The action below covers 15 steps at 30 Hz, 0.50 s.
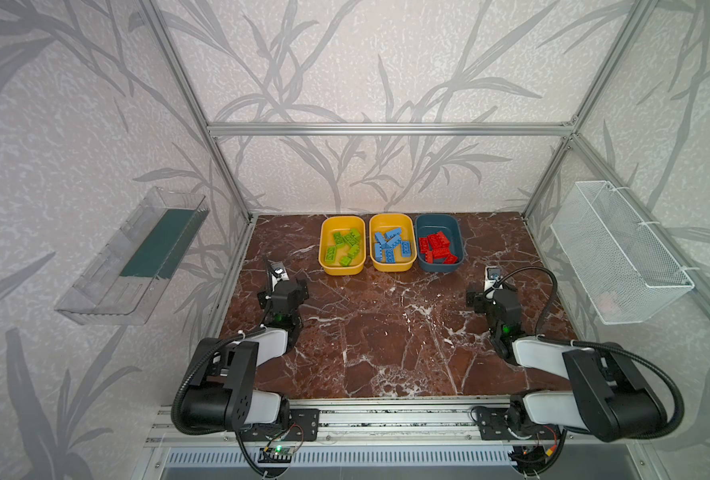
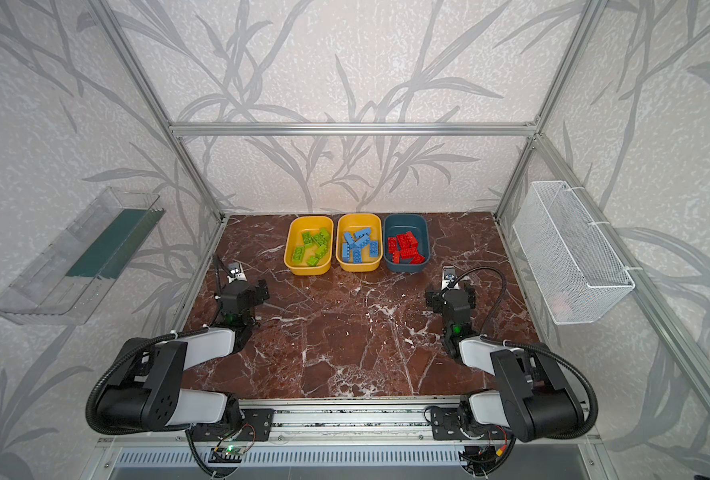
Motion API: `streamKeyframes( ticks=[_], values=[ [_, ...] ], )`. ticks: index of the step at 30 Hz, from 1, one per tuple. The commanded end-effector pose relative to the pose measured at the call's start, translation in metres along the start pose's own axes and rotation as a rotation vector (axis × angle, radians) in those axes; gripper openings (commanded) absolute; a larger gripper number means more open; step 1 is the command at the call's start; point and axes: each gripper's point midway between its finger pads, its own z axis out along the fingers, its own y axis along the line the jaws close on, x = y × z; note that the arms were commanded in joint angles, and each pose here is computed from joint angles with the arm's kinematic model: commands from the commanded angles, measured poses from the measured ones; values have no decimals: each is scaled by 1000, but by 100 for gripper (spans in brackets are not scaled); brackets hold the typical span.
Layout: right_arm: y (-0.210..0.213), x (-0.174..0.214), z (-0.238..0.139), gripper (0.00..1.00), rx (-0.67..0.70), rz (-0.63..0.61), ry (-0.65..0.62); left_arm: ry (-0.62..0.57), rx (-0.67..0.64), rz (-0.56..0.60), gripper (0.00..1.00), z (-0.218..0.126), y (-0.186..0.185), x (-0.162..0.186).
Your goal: Sort the legos into containers by color
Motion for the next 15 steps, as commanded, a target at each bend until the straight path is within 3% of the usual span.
streamKeyframes(
  ticks=[1, 2, 6, 9, 15],
  values=[
    [7, -12, 17, 99, -41, 25, -85, -27, 97, 2, 98, 13, -17, -7],
    [9, -14, 21, 99, -43, 12, -119, -22, 118, 2, 98, 18, -20, -5],
    [11, -10, 30, 99, -82, 23, 15, -6, 175, -41, 98, 20, -18, -4],
    [11, -12, 30, 99, -96, 35, -53, 7, 185, -34, 99, 20, -20, -3],
    [9, -10, 29, 99, -88, 42, -33, 17, 189, -29, 99, 20, -20, -3]
  ],
)
